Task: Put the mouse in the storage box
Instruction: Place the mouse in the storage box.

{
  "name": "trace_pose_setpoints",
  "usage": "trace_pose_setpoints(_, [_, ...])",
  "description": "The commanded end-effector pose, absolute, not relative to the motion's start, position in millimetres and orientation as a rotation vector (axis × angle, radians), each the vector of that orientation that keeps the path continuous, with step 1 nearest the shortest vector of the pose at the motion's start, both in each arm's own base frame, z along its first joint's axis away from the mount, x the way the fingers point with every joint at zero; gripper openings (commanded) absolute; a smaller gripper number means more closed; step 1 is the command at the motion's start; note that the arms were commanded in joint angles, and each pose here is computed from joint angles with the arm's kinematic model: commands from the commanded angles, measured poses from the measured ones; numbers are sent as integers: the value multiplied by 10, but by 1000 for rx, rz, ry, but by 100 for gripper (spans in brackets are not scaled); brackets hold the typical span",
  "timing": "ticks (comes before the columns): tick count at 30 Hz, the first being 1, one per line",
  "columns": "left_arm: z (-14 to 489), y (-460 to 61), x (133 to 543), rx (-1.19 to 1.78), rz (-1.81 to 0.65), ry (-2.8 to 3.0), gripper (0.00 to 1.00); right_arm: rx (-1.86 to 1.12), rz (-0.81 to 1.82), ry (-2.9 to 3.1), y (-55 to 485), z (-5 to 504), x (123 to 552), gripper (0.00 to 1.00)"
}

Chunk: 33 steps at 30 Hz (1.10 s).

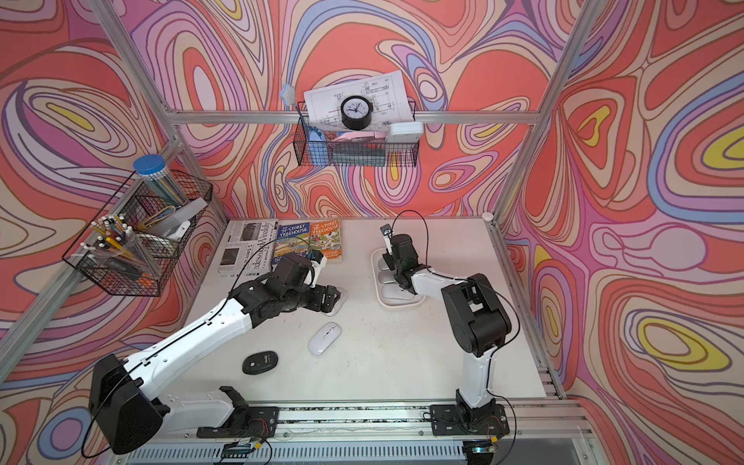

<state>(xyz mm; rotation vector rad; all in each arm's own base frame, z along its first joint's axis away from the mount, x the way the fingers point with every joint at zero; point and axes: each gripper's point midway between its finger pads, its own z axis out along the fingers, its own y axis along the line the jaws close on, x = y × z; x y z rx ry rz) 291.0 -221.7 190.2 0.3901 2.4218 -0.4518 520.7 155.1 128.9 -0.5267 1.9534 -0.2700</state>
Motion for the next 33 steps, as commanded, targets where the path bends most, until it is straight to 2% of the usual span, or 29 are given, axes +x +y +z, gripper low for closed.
trace_pose_setpoints(1, [1803,-2183,2896,390,-417,2454,88,-536,-354,1910,1445,1333,5374,8])
trace_pose_setpoints(5, [1794,-2190,2914,390,-414,2457,88,-577,-421,1917,1410,1194,5462,8])
trace_pose_setpoints(16, [1684,-2209,2888,377,-430,2490,88,-647,-378,1936,1500,956,5507,10])
trace_pose_setpoints(17, [1680,-2205,2888,375,-429,2490,88,-648,-375,1938,1501,943,5499,13])
trace_pose_setpoints(19, [1687,-2208,2889,375,-430,2488,88,-651,-383,1943,1492,913,5497,23])
trace_pose_setpoints(21, [1685,-2212,2890,374,-432,2490,88,-661,-393,1942,1485,910,5496,42])
trace_pose_setpoints(24, [1681,-2220,2893,376,-435,2491,88,-665,-388,1934,1481,942,5466,59])
trace_pose_setpoints(29, [1666,-2231,2900,368,-441,2495,88,-693,-283,1894,1601,1087,5334,69])
trace_pose_setpoints(33, [1637,-2233,2909,367,-436,2505,88,-707,-210,1871,1678,1216,5254,73])
